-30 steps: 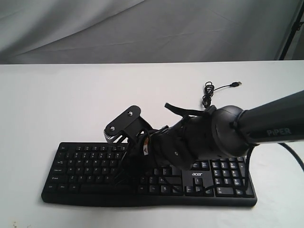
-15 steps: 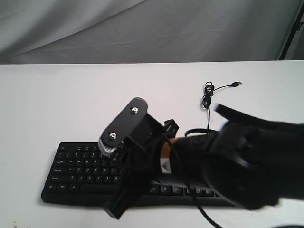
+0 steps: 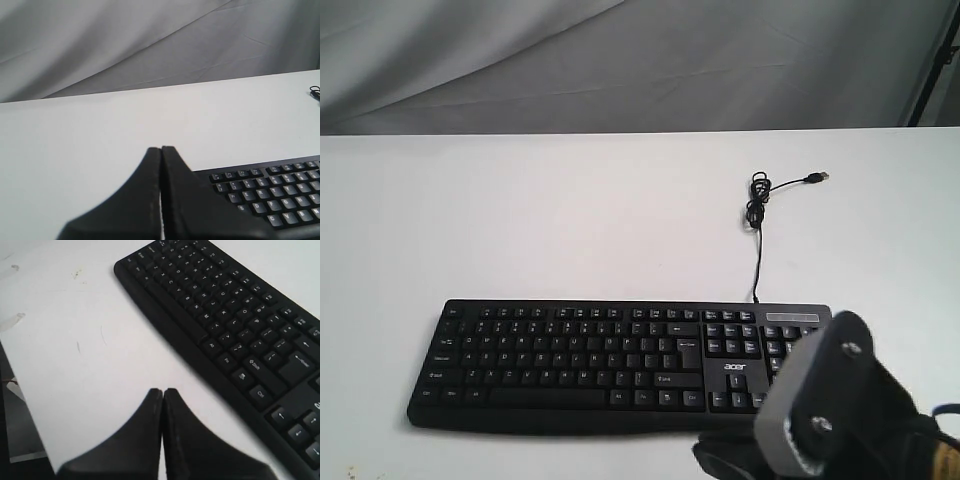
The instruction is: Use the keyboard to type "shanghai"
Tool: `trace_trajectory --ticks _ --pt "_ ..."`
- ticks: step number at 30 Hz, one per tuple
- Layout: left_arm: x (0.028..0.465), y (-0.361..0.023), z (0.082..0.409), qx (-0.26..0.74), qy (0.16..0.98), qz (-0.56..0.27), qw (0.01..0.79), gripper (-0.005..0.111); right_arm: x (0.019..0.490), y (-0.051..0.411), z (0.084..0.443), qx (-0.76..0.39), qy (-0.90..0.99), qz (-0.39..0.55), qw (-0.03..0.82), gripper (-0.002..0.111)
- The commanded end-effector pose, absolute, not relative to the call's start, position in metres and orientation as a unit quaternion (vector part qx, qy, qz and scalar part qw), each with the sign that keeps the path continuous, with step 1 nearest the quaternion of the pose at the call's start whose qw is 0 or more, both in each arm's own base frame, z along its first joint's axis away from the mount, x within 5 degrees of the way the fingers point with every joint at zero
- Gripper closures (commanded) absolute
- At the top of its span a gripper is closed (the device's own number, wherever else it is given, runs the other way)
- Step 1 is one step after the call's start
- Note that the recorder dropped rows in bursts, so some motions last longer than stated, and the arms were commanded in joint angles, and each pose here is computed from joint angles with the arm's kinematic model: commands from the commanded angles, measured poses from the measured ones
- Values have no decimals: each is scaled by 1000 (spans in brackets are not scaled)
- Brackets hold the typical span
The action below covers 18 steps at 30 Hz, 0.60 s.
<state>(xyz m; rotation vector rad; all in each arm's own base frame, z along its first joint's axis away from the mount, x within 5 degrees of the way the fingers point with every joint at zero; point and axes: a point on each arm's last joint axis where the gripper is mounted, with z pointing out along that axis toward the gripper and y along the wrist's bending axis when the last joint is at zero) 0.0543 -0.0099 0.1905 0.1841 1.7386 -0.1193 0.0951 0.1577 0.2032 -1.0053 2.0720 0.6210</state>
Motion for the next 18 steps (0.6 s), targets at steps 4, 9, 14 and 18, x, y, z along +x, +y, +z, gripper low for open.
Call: trace_trajectory --ticks 4,9,14,18 --pt "54 -10 190 81 761 -54 641 107 73 123 205 -378 781 275 415 108" --pt "54 -10 190 81 761 -54 641 107 63 98 217 -345 746 306 481 108" --pt "54 -10 190 81 761 -54 641 107 60 63 215 -256 727 285 570 108" --pt "54 -10 190 81 761 -54 641 107 57 39 217 -192 697 221 655 108"
